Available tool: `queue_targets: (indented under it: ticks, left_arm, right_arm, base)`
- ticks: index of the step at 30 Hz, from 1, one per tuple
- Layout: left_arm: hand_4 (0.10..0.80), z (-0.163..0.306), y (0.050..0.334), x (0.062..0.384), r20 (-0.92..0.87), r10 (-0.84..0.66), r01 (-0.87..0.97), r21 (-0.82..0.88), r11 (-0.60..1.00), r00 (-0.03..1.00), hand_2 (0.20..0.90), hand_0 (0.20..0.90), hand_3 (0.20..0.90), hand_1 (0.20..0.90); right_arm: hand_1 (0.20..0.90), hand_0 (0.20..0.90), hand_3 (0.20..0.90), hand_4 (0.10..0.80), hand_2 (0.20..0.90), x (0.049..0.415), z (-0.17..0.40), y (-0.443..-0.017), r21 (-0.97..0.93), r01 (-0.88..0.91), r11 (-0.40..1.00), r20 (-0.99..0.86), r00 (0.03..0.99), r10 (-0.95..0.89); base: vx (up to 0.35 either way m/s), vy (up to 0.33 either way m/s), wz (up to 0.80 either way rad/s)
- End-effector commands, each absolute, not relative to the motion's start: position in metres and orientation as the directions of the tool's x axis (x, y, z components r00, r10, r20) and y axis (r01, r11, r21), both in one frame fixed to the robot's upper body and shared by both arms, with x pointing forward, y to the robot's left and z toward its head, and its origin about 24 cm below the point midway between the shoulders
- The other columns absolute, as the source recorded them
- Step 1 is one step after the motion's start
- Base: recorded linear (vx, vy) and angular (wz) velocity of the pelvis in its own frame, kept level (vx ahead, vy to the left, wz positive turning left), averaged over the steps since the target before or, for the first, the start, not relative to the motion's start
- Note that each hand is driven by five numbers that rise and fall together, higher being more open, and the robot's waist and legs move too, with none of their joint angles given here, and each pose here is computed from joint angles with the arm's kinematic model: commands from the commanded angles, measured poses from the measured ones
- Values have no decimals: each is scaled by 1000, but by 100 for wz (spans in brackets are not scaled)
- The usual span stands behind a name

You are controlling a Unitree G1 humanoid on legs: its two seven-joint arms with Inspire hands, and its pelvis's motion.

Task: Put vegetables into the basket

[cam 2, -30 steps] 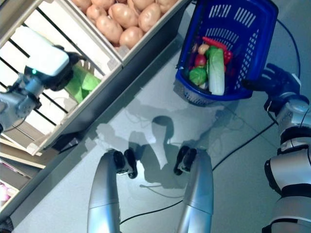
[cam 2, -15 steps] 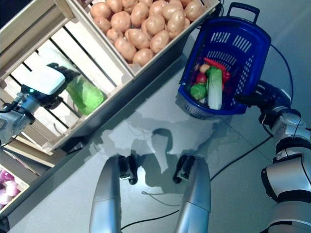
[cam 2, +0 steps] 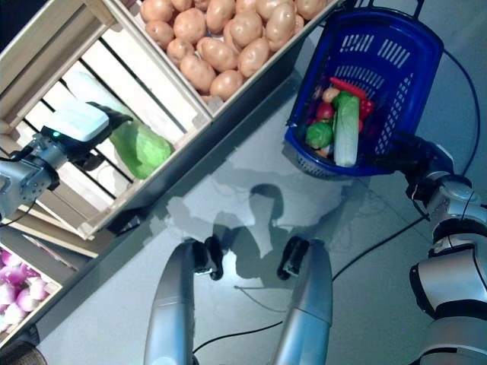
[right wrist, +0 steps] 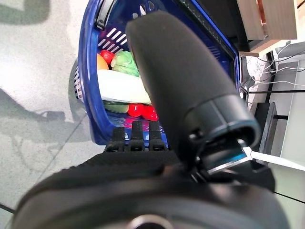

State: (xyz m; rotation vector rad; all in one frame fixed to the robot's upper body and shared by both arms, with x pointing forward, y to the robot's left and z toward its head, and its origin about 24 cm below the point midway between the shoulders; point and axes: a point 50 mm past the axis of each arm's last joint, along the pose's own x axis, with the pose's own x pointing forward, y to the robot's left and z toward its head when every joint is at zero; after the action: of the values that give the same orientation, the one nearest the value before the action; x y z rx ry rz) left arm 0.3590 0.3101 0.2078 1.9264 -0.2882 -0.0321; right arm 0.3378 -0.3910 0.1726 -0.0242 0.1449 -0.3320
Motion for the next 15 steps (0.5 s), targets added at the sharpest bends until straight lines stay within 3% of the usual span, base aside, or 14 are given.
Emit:
queue_targets:
  ticks: [1, 9, 15]
  left_arm:
    - [800, 272, 330, 346, 387, -192, -431, 832, -348, 902, 900, 900, 900, 900]
    - [800, 255, 323, 353, 277, -241, -358, 830, -427, 930, 900, 900, 900, 900]
    - [800, 256, 304, 351, 308, -476, -537, 693, -481, 824, 900, 900, 900, 900]
  right_arm:
    - [900, 900, 900, 800, 900, 323, 209, -414, -48, 366, 930, 1, 931, -366]
    - [900, 900, 900, 800, 900, 330, 220, -408, -57, 354, 933, 31, 935, -353]
    - [900, 900, 900, 800, 900, 333, 222, -404, -49, 357, 933, 36, 934, -355]
  base:
    - [0, 0, 0]
    - [-3, 12, 1]
    - [0, 0, 0]
